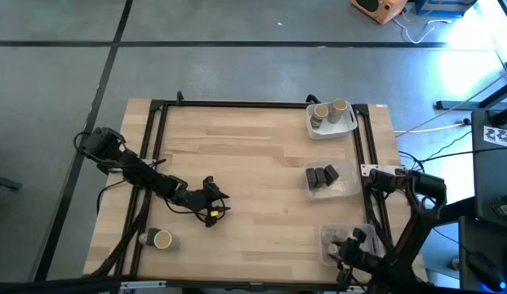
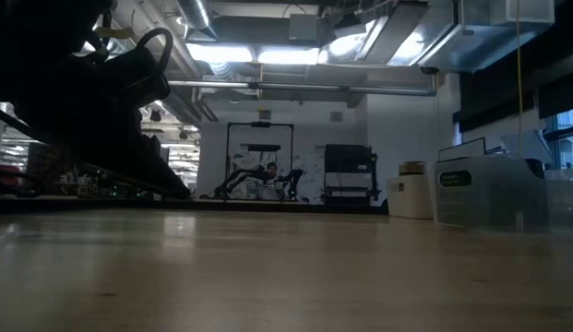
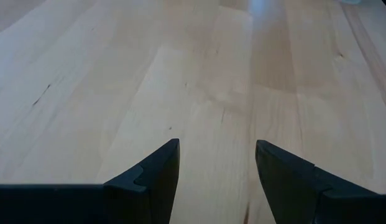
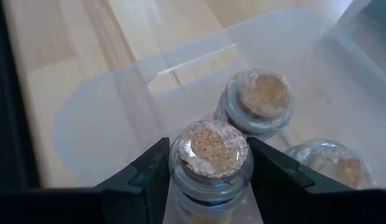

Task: Sort spices by type
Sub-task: Put the middle left transparent seasoning bottle into the bottom transparent bin, then put the brown seasoning bottle into the white bin

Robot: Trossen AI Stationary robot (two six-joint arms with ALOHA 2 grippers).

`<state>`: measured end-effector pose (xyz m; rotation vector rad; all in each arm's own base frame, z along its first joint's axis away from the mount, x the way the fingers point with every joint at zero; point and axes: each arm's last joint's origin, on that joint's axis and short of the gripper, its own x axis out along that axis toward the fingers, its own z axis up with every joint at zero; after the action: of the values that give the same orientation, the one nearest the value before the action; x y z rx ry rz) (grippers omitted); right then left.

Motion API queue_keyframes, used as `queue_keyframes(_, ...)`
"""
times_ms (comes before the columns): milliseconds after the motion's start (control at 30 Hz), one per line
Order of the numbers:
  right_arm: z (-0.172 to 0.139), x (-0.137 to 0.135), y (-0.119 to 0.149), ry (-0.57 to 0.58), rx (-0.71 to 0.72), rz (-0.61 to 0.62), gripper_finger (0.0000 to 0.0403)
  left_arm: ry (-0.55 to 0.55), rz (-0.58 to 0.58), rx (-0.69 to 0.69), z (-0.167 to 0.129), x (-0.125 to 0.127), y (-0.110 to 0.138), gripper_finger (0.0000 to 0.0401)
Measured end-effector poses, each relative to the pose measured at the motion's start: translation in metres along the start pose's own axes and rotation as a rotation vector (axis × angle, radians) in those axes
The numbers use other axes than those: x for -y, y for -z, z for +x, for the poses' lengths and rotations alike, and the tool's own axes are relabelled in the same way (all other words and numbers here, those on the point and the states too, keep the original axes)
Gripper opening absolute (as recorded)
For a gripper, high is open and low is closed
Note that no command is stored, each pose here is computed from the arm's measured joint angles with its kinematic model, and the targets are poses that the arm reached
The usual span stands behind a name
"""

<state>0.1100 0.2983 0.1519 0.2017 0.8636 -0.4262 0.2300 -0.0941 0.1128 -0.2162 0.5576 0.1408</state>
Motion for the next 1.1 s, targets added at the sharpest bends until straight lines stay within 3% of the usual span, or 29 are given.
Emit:
queue_keyframes(233,0.005,-0.001,0.004,0.017,0.005,0.054,0.0188,0.0,0.0,0.0,0.0,0.0,0.0,0.0194)
queue_keyframes(467,0.004,0.0,0.004,0.041,-0.08,0.072,0.0295,0.0,-0.015,-0.001,0.0,0.0,0.0,0.0194)
queue_keyframes(600,-0.013,0.001,-0.01,0.044,-0.117,0.075,0.0322,0.002,-0.024,-0.002,0.0,0.0,0.0,0.0194)
queue_keyframes(733,-0.043,0.004,-0.035,0.054,-0.099,0.064,0.0321,0.008,-0.027,0.005,-0.001,0.001,-0.002,0.0194)
queue_keyframes(900,-0.066,0.004,-0.071,0.054,0.03,0.041,0.0314,0.059,0.036,0.065,-0.007,0.009,-0.021,0.0194)
queue_keyframes(1100,-0.052,-0.006,-0.1,0.026,0.245,-0.046,0.0311,0.108,0.152,0.21,-0.016,0.022,-0.054,0.0194)
